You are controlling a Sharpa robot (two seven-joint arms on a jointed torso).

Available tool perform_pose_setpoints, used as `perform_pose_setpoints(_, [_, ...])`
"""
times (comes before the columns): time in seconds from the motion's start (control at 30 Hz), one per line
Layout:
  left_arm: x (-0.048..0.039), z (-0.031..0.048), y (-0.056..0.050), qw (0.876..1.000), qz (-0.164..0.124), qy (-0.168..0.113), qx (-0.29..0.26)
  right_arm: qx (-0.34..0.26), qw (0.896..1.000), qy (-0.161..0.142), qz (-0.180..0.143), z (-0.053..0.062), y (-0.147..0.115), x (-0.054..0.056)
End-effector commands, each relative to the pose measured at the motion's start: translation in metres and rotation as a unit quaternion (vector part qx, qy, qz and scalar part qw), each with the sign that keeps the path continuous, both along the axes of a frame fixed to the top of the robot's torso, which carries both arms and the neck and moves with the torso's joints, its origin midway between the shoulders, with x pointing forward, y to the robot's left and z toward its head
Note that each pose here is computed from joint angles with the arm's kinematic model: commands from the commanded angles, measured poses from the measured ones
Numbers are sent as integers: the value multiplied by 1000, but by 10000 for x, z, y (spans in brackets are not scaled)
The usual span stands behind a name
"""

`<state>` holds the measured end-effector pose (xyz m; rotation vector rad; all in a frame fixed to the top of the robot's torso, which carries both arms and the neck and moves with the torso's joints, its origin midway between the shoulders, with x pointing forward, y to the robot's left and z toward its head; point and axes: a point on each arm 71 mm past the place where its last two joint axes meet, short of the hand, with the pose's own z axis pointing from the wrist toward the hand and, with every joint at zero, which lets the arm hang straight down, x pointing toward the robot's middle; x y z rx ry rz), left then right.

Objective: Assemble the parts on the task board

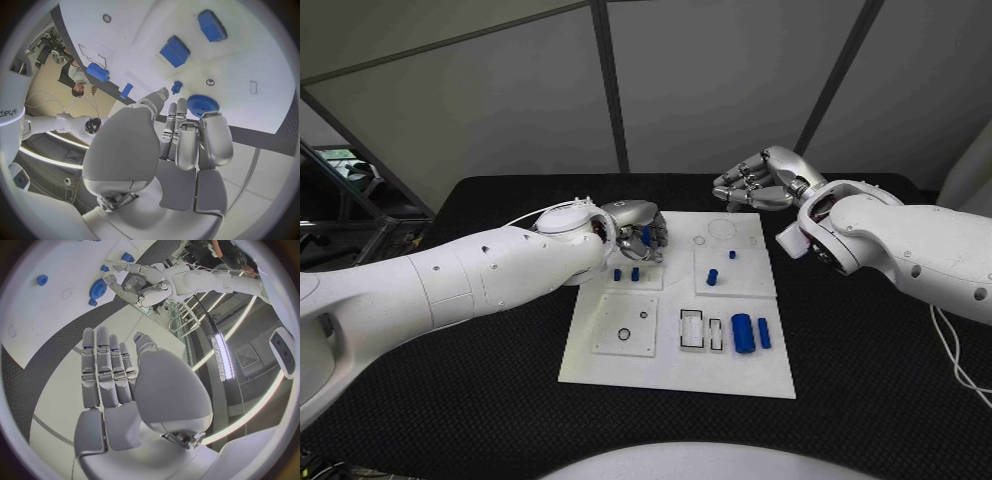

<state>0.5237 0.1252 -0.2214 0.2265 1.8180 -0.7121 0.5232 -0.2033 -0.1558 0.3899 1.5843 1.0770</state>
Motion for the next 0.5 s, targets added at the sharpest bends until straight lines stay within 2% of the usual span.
perform_pose_setpoints(0.03, [11, -23, -8, 1000, -1, 4, 28, 1, 1000, -3, 3, 15, 15, -1])
perform_pose_setpoints(0.5, [32, -48, -76, 999, -3, 13, 36, 1, 1000, -3, 5, 15, 34, 0])
